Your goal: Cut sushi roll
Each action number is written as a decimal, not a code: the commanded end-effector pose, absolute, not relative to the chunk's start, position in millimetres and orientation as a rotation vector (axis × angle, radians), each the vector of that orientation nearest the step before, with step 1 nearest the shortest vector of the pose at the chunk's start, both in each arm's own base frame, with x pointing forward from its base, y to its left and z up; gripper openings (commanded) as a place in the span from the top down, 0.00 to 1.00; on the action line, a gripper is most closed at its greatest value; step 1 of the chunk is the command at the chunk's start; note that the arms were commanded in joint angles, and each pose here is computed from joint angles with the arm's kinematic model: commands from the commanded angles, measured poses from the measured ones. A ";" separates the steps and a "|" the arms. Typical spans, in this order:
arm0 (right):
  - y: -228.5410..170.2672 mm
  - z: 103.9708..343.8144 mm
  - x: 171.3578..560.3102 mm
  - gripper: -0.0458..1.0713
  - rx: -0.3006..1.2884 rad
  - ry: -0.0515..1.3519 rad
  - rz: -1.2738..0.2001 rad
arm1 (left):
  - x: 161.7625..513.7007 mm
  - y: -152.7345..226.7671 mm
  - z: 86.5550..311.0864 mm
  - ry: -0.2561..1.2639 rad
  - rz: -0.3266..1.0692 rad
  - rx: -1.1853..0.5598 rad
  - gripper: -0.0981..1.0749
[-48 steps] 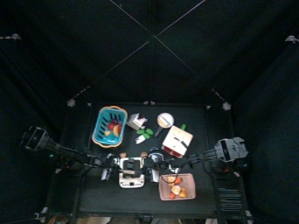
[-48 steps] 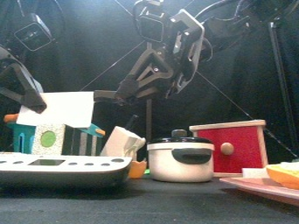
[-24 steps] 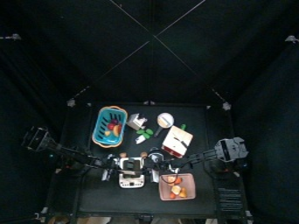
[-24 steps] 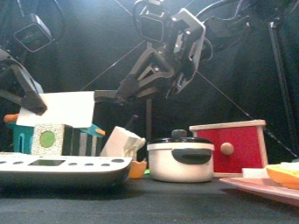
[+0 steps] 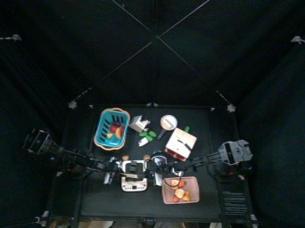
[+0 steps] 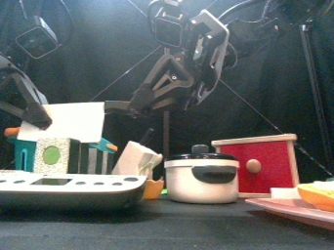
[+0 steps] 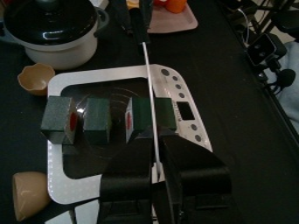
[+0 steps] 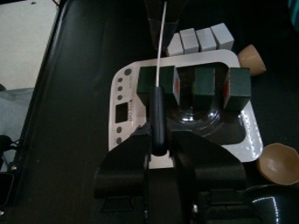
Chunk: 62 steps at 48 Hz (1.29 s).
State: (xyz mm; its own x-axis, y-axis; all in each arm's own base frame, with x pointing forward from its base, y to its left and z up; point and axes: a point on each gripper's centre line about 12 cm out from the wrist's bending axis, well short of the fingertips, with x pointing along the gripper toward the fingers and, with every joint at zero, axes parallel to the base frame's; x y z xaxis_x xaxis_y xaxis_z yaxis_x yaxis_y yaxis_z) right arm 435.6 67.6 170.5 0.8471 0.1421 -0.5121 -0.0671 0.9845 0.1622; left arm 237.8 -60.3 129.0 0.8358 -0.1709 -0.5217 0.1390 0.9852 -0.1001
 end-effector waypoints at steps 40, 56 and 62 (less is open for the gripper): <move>65.6 192.9 440.0 0.51 0.114 0.505 0.118 | 242.9 -52.2 128.8 0.558 -0.140 -0.046 0.54; 65.2 199.6 443.2 0.51 0.084 0.527 0.116 | 245.4 -44.9 129.7 0.551 -0.137 -0.003 0.54; 65.2 198.5 443.5 0.51 0.084 0.531 0.115 | 244.0 -44.6 128.8 0.554 -0.137 -0.003 0.54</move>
